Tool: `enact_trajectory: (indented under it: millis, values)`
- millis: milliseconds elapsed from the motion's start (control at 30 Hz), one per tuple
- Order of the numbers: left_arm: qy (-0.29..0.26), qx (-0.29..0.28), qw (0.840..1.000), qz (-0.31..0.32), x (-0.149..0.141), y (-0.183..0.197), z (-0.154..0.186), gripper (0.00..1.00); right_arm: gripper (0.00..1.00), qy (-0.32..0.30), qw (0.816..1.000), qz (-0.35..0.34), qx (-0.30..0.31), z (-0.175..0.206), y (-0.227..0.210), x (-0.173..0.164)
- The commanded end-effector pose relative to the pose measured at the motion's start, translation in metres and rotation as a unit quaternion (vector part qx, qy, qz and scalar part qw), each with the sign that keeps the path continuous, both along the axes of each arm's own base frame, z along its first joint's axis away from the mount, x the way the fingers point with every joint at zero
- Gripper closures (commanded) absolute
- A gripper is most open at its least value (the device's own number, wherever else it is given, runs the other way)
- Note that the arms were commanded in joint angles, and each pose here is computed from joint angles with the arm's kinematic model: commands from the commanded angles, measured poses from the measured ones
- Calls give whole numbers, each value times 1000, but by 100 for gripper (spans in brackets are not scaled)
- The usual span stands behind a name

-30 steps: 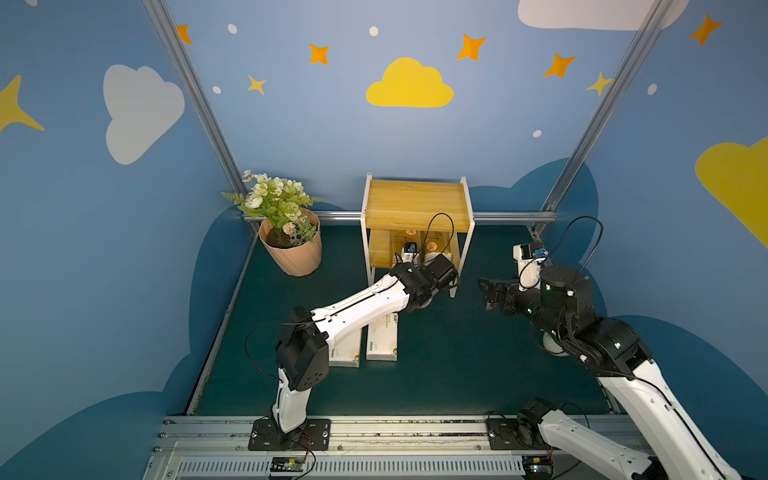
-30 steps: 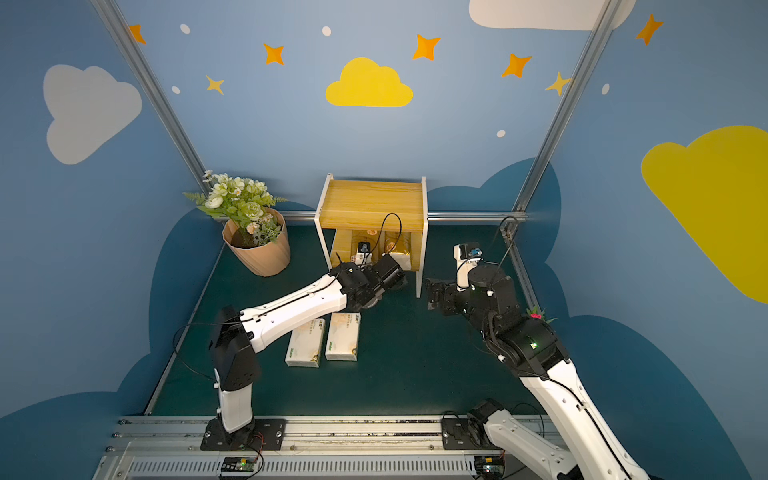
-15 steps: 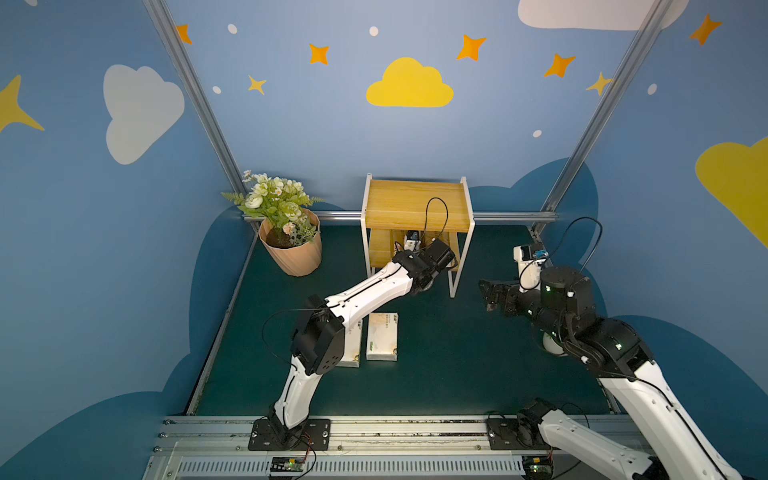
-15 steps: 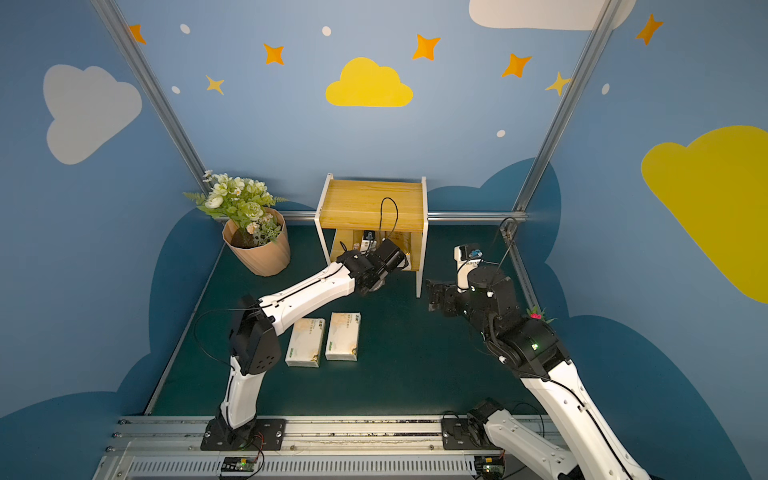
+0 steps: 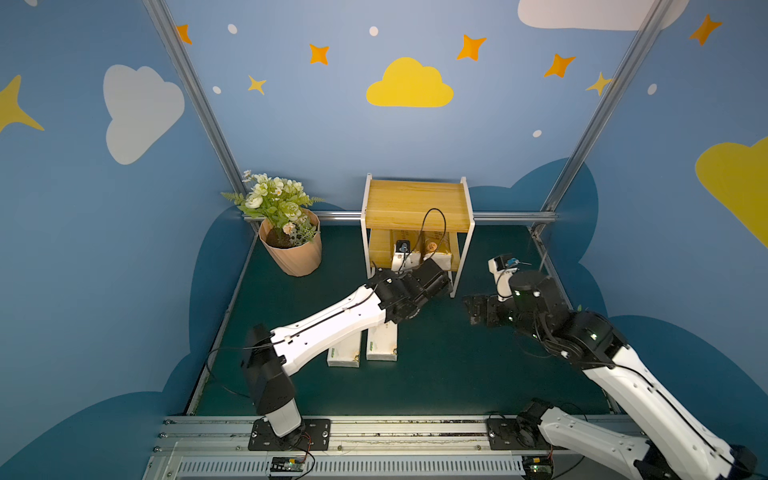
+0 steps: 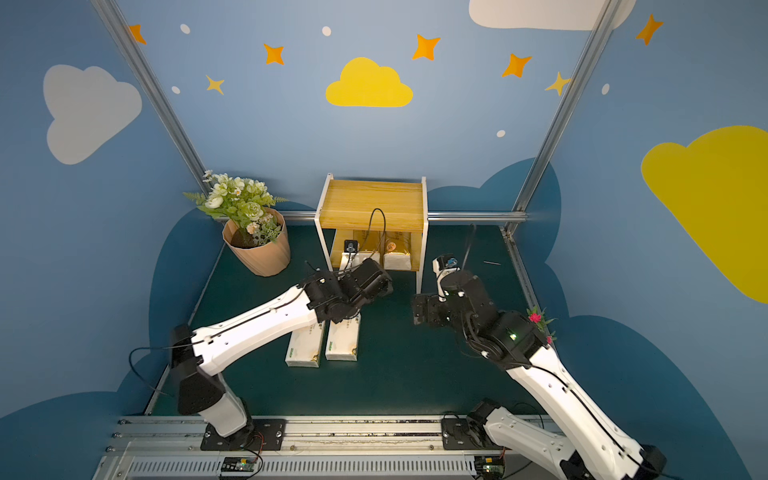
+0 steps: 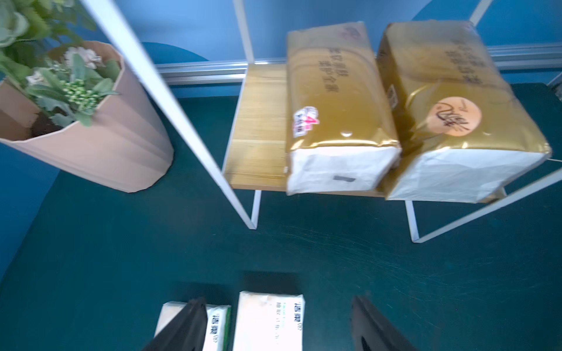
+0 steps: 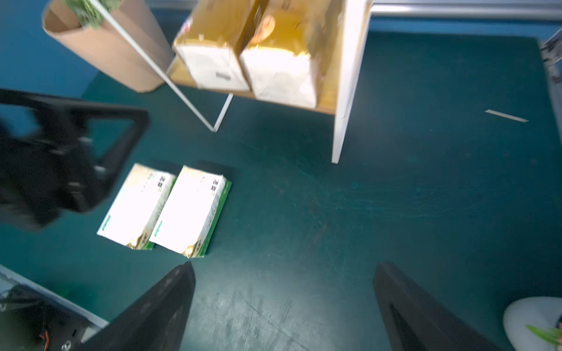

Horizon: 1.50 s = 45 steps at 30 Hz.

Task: Place the tissue boxes on the shelf by color
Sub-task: Place a box of tissues on the shelf, then adjust the box of tissues at the center of the board.

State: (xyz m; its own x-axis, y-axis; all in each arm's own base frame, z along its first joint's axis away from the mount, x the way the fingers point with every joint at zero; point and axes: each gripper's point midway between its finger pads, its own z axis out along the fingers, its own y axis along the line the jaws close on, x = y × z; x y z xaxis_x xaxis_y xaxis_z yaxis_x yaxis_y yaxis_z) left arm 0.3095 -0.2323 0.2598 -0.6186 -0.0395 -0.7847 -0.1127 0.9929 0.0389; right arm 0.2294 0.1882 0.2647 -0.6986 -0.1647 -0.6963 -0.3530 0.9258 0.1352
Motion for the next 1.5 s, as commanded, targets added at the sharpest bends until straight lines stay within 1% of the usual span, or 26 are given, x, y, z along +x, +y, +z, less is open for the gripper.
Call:
enact_trajectory:
  millis: [0, 133, 200, 300, 367, 433, 533, 667, 833, 967, 1133, 1333, 1467]
  values:
    - [18, 15, 999, 40, -9, 34, -17, 15, 2, 47, 999, 14, -7, -18, 33, -3]
    - [46, 10, 998, 48, -14, 60, -27, 7, 2, 118, 993, 20, -15, -42, 70, -3]
    - [48, 11, 998, 46, -13, 71, -29, 6, 2, 142, 989, 30, -21, -52, 87, -2]
    - [51, 16, 997, 63, -12, 91, -29, 0, 2, 168, 985, 37, -12, -60, 109, 4]
    - [58, 15, 996, 71, -11, 101, -29, 0, 2, 190, 981, 45, -9, -68, 122, 7]
    - [67, 17, 995, 77, -9, 111, -31, 0, 2, 222, 974, 52, -3, -79, 135, 7]
    - [82, 6, 992, 97, -9, 127, -36, 0, 2, 284, 957, 63, 7, -99, 156, 3]
    - [93, -20, 988, 118, -13, 146, -46, 0, 2, 339, 937, 81, -24, -121, 174, -3]
    - [90, -27, 988, 123, -13, 162, -43, 0, 2, 348, 933, 86, -40, -141, 192, -6]
    - [83, -30, 989, 116, -11, 167, -44, 0, 2, 361, 927, 84, -53, -160, 200, -11]
    - [83, -33, 990, 109, -10, 168, -50, 0, 2, 358, 926, 98, -68, -169, 211, -19]
    - [79, -37, 992, 96, -9, 167, -49, 0, 2, 365, 924, 62, -94, -184, 204, -19]
    - [79, -41, 992, 90, -8, 165, -49, 0, 2, 351, 929, 35, -115, -189, 198, -18]
